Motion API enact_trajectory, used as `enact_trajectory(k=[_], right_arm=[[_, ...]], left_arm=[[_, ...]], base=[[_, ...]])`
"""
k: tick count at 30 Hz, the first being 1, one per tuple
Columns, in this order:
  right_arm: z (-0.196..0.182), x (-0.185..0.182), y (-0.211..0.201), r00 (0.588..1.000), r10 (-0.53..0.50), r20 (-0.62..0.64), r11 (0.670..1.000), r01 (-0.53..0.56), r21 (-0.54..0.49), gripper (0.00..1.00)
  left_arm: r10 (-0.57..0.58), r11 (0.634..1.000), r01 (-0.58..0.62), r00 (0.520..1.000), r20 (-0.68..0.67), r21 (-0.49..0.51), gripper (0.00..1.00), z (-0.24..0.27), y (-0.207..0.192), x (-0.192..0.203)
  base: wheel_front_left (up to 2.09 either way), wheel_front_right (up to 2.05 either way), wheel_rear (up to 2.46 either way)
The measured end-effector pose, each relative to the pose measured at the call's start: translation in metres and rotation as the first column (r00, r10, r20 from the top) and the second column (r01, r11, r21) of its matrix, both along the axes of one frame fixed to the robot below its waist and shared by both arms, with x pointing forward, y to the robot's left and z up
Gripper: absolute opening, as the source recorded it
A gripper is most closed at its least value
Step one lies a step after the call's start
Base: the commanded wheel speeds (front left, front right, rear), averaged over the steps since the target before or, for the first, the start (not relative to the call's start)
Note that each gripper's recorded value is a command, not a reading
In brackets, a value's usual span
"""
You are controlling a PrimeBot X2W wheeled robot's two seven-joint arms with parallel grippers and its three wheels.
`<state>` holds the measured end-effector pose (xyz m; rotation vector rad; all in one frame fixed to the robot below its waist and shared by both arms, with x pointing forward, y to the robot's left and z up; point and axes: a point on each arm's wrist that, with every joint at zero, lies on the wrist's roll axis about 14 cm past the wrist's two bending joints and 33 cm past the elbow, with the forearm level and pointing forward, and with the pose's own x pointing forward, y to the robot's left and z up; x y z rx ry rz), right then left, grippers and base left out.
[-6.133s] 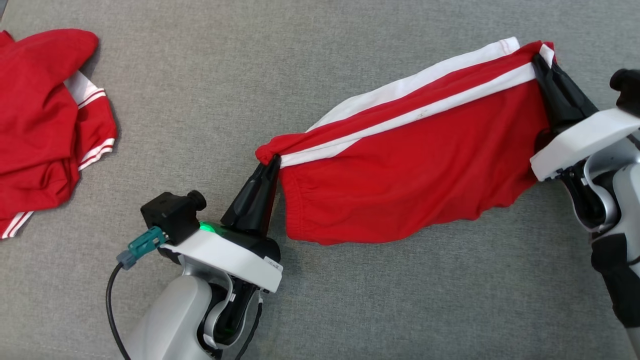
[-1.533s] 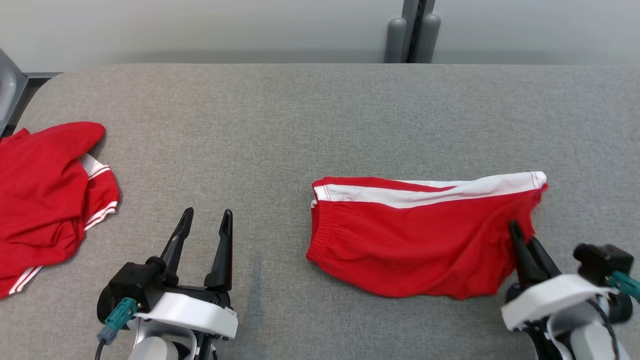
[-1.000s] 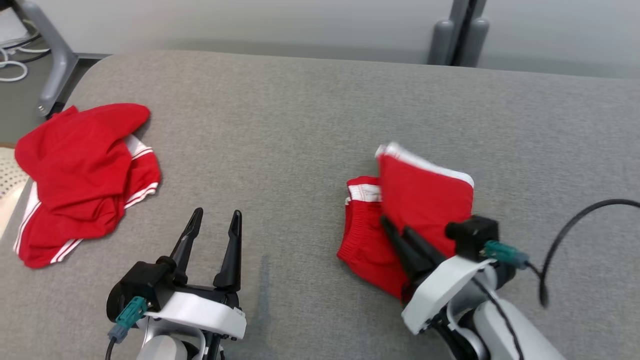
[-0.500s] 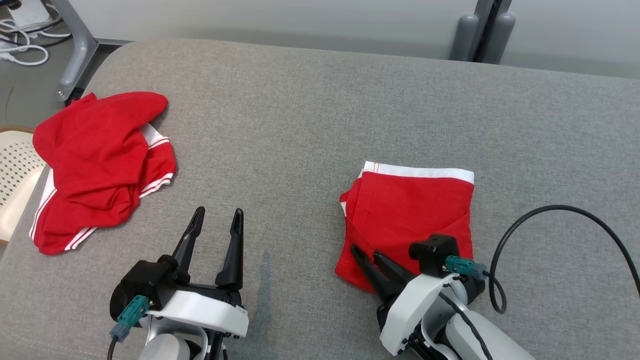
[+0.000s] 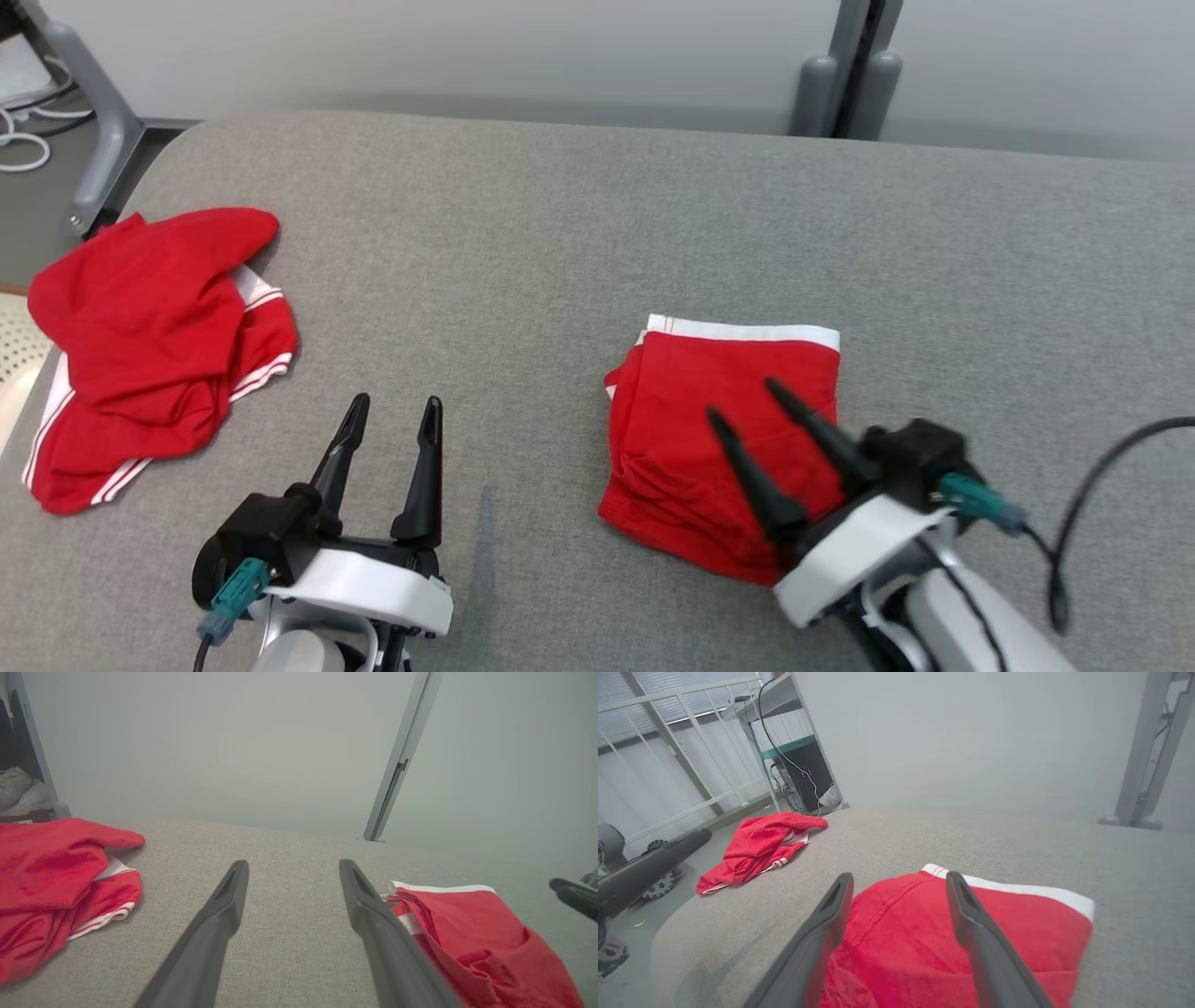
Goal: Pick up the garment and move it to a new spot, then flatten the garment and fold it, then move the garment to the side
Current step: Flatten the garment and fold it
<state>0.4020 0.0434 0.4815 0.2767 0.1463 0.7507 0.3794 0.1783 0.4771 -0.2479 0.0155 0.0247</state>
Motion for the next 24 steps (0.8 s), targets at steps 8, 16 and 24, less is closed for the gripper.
enact_trajectory(k=[8, 16, 24], right_arm=[[0.032, 0.026, -0.094, 0.95, -0.29, 0.12, 0.956, 0.292, -0.002, 1.0], [0.04, 0.013, -0.187, 0.837, -0.526, 0.152, 0.84, 0.539, -0.057, 1.0], [0.042, -0.024, -0.215, 0.792, -0.593, 0.145, 0.789, 0.608, -0.093, 1.0]], left_arm=[[-0.014, 1.0, 0.014, 1.0, 0.025, 0.027, 1.0, 0.009, -0.002, -0.001], [-0.026, 0.998, 0.024, 0.999, 0.035, 0.055, 1.0, 0.015, -0.001, -0.009], [-0.06, 0.996, 0.058, 0.998, 0.021, 0.064, 1.0, 0.016, -0.006, -0.026]], base=[[0.0, 0.0, 0.0], [0.0, 0.0, 0.0], [0.0, 0.0, 0.0]])
